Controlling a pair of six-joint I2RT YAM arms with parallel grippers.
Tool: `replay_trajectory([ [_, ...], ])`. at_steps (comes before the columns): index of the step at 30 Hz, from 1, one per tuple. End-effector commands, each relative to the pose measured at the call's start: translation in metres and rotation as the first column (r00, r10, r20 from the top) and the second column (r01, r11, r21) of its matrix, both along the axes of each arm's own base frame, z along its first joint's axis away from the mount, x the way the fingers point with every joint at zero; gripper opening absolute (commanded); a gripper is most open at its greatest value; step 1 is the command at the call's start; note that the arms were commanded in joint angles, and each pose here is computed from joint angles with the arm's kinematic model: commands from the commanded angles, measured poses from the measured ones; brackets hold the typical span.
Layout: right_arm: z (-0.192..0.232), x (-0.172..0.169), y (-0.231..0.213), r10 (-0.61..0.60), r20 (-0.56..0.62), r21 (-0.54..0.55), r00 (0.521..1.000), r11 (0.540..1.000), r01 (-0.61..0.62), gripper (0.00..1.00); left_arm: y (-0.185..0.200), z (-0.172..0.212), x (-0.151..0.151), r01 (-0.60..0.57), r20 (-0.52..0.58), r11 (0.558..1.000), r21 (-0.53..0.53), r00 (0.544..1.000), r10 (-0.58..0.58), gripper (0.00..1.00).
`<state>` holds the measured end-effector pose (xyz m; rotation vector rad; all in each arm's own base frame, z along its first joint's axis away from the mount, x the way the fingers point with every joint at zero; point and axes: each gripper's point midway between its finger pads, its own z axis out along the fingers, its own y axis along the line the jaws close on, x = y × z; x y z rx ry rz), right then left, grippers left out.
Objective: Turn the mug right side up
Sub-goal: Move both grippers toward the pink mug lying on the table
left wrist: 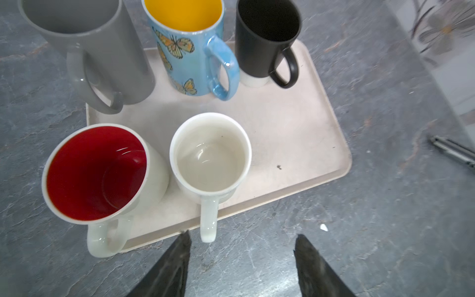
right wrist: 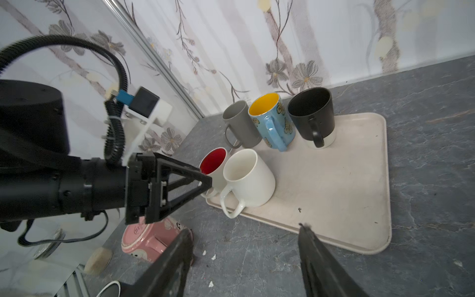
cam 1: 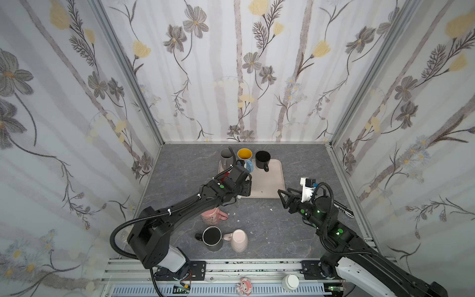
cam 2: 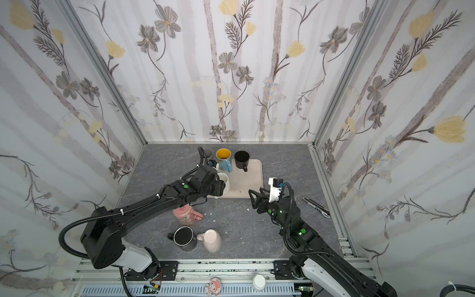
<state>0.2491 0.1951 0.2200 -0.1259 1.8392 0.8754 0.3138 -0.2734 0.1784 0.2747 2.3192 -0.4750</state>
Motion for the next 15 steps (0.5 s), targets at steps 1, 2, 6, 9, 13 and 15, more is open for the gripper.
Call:
replay_trajectory([
  [1,0.009,-0.004,0.022,0.113,0.032,0.025,0.993,0.993,-0.114,0.66,-0.008,0.042,0.000,0.016,0.118,0.983,-0.184,0.993,0.006,0.69],
  [2,0.005,-0.004,0.027,0.133,0.021,0.024,0.991,0.991,-0.133,0.66,-0.004,0.051,-0.003,0.017,0.145,0.976,-0.218,0.989,0.015,0.71],
  [6,-0.004,-0.006,0.052,0.217,-0.005,-0.001,0.976,0.976,-0.217,0.66,0.020,0.082,-0.019,0.010,0.246,0.947,-0.321,0.967,0.074,0.83],
  [9,-0.015,-0.010,0.081,0.295,-0.029,-0.072,0.955,0.952,-0.296,0.66,0.041,0.093,-0.028,-0.017,0.294,0.934,-0.356,0.947,0.130,0.93],
  [13,-0.031,-0.027,0.130,0.435,-0.064,-0.176,0.898,0.881,-0.439,0.65,0.061,0.097,-0.036,-0.054,0.318,0.923,-0.381,0.930,0.186,1.00],
  [15,-0.041,-0.033,0.152,0.486,-0.087,-0.230,0.869,0.839,-0.492,0.64,0.071,0.101,-0.041,-0.071,0.331,0.914,-0.400,0.919,0.216,1.00],
])
